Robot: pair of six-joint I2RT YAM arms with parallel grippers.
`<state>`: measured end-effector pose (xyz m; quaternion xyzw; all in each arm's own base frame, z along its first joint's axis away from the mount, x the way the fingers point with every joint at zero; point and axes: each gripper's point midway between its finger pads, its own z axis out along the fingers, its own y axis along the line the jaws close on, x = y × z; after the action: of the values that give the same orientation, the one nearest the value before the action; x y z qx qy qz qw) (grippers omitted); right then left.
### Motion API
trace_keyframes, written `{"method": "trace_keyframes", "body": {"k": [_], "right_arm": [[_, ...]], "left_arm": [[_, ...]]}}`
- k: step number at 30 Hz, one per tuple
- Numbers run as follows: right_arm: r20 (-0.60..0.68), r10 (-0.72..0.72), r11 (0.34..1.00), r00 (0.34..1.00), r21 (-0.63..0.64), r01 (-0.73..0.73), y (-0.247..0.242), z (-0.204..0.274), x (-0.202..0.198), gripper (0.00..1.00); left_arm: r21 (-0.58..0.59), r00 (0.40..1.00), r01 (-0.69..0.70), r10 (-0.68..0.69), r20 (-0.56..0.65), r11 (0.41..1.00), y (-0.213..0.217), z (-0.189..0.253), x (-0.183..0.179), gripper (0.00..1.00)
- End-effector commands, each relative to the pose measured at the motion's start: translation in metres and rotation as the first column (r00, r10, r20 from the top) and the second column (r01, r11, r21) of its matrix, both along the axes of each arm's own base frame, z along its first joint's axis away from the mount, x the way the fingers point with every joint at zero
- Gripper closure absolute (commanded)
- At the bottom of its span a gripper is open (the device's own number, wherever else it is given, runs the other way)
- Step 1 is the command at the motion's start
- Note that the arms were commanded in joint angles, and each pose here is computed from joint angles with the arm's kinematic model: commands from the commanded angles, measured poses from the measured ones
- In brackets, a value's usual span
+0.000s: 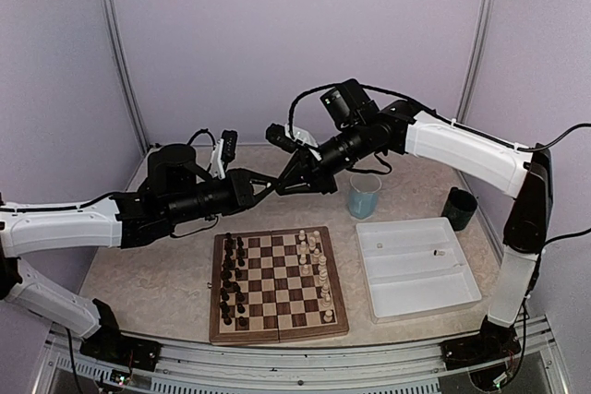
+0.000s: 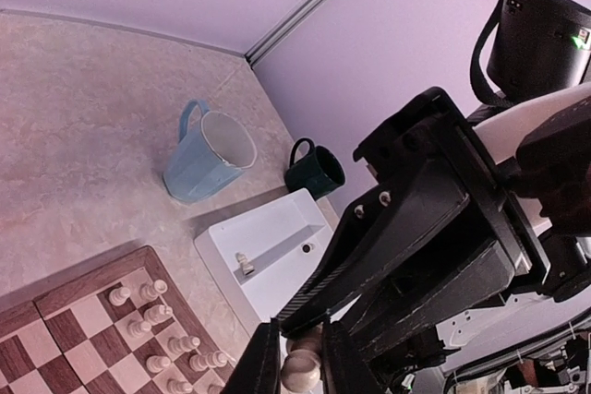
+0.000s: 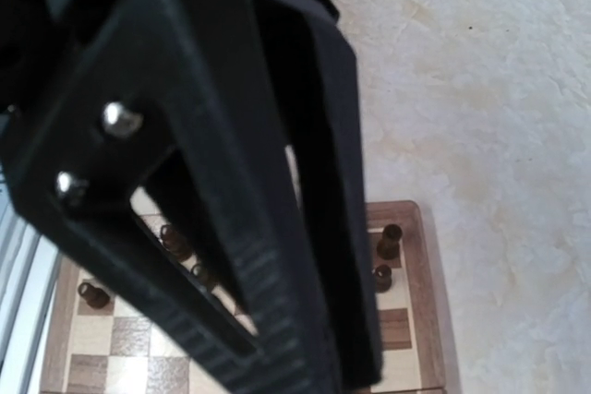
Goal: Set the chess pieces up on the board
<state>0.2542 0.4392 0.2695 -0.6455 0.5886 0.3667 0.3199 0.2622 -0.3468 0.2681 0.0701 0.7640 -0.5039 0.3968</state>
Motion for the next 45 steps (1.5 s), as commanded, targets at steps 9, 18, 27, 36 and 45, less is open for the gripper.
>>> {"method": "trace_keyframes", "body": {"k": [9,18,27,36,45], "right_arm": [[0.007,-0.121,0.993,0.993,-0.005,0.121,-0.053,0.002,0.026,0.51],[-0.059,-0.425,0.905,0.903,-0.002,0.426,-0.187,-0.050,0.086,0.48],[0.069,-0.624,0.779,0.778,-0.024,0.627,-0.247,-0.080,0.118,0.47],[0.068,-0.614,0.787,0.787,-0.032,0.617,-0.247,-0.087,0.116,0.47],[0.070,-0.607,0.792,0.792,-0.028,0.610,-0.246,-0.086,0.114,0.47]], "left_arm": [[0.153,0.999,0.028,-0.031,0.016,0.988,-0.009,-0.014,-0.008,0.93],[0.564,0.995,0.075,-0.103,0.018,0.823,-0.024,-0.095,-0.046,0.93],[0.685,0.984,0.144,-0.177,-0.023,0.714,-0.048,-0.143,-0.069,0.93],[0.726,0.977,0.176,-0.210,-0.045,0.665,-0.071,-0.165,-0.075,0.93],[0.761,0.983,0.158,-0.173,-0.060,0.629,-0.082,-0.180,-0.067,0.93]]}}
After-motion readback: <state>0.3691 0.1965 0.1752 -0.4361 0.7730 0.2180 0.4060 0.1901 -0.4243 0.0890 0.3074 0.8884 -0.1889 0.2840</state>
